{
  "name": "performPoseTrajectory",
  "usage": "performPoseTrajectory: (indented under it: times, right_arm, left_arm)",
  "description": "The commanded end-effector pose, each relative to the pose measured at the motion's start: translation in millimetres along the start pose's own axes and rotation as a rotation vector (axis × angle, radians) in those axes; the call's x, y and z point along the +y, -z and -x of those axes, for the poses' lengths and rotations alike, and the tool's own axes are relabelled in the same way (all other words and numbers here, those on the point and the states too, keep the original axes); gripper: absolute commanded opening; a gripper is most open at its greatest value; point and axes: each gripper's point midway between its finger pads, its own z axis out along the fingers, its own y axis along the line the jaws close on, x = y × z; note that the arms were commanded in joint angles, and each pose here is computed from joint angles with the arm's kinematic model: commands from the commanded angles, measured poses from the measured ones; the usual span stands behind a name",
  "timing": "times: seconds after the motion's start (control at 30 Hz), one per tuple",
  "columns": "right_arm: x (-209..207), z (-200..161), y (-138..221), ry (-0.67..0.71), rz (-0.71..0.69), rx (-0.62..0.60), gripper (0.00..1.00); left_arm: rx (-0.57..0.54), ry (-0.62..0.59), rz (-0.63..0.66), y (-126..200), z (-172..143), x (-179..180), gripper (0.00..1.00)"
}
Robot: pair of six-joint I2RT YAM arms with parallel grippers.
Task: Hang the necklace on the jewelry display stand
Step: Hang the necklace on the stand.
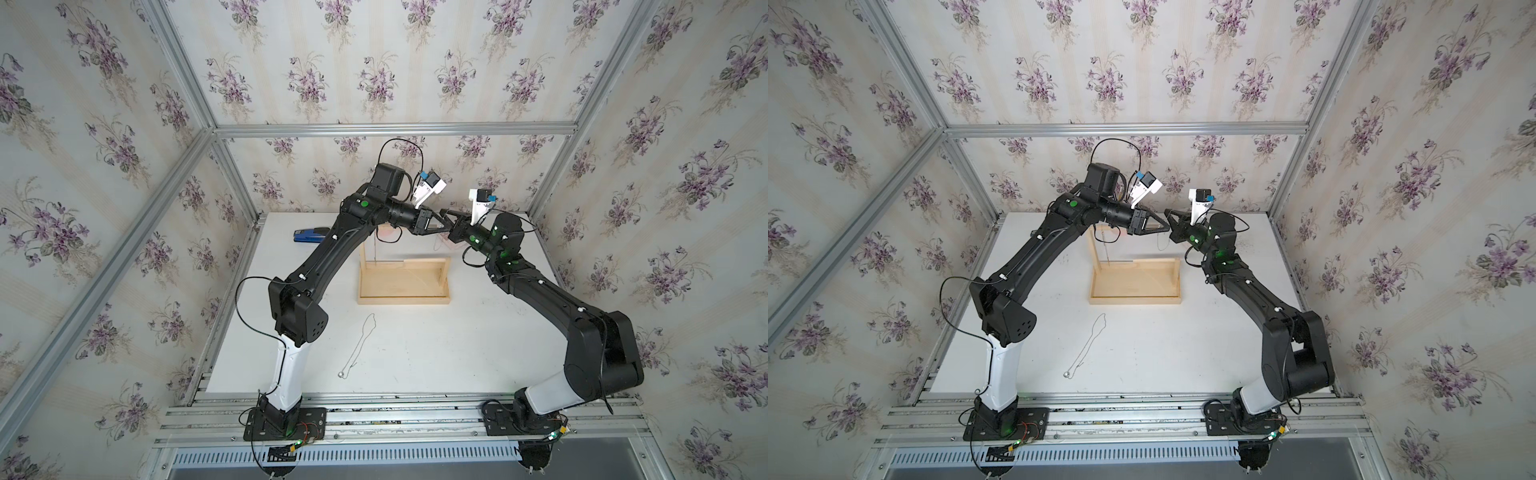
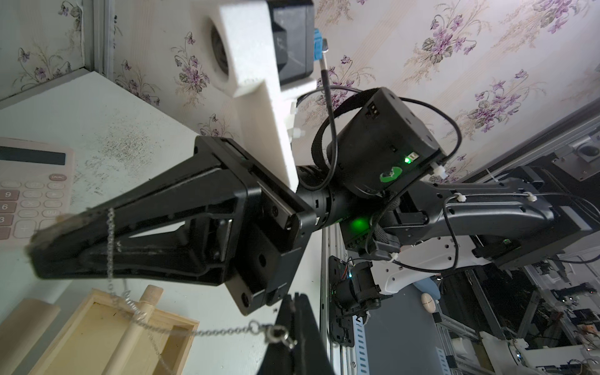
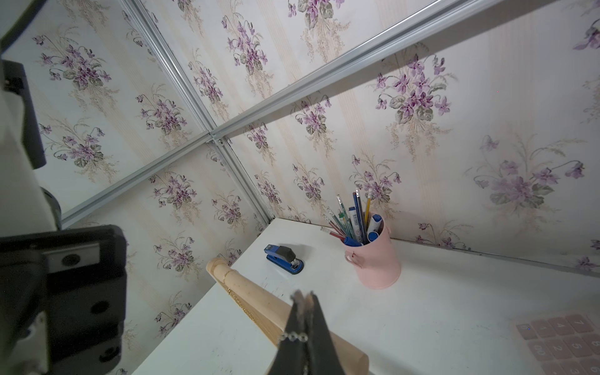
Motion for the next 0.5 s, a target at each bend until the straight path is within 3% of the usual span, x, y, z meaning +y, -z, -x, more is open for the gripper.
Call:
performPoseTrajectory:
  times: [0.0, 0.47]
  right_arm:
    - [-5.4, 1.7, -6.1, -0.003, 0.014, -0.013, 0.00]
    - [-47.2, -19.6, -45.4, -0.051, 0.068, 0.047, 0.00]
  left_arm:
    - [-0.020, -0.008, -0.017, -1.0, 6.7, 8.0, 0.03]
    - [-0.051, 0.048, 0.047, -3.5, 9.0, 64.2, 0.03]
